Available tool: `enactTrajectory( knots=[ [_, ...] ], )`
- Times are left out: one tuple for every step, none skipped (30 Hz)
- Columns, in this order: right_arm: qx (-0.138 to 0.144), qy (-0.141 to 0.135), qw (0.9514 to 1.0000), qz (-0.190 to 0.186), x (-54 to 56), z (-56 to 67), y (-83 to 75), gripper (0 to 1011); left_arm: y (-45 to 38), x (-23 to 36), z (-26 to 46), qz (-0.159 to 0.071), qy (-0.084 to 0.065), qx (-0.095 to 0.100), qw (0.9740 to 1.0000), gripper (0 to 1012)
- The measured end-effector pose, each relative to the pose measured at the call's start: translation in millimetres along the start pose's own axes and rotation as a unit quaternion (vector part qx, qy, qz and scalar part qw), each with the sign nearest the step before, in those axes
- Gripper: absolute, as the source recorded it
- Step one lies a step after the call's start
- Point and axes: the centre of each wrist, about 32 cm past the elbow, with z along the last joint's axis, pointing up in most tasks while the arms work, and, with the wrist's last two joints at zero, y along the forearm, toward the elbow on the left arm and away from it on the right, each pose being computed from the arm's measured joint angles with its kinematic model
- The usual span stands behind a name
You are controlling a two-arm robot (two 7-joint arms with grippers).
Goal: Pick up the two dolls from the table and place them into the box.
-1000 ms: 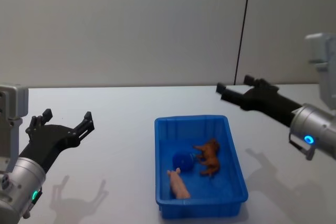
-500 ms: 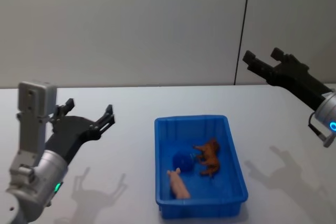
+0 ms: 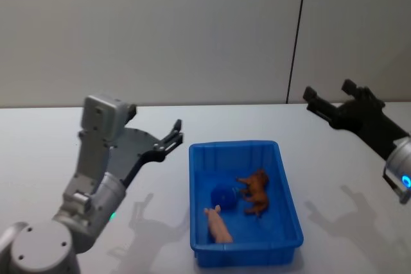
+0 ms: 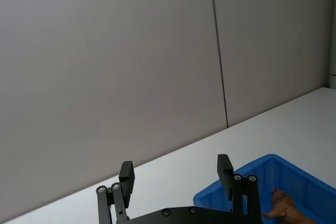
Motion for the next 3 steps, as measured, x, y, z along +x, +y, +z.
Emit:
enactTrajectory(
  knots=[
    [-0.001, -0.004, 1.0, -0.004, -0.9, -1.9, -1.6, 1001, -2.4, -1.7, -0.1, -0.004, -0.004, -0.003, 1.0, 1001],
    [-0.002, -0.014, 0.9998, -0.011, -2.8, -5.3, -4.6, 1001, -4.1, -2.9, -0.2, -0.007, -0.006, -0.004, 0.9999, 1001],
    [-0.002, -0.018, 0.9997, -0.014, -3.7, -7.0, -6.3, 1001, -8.2, -5.9, -0.5, -0.014, -0.012, -0.008, 0.9998, 1001]
  ],
)
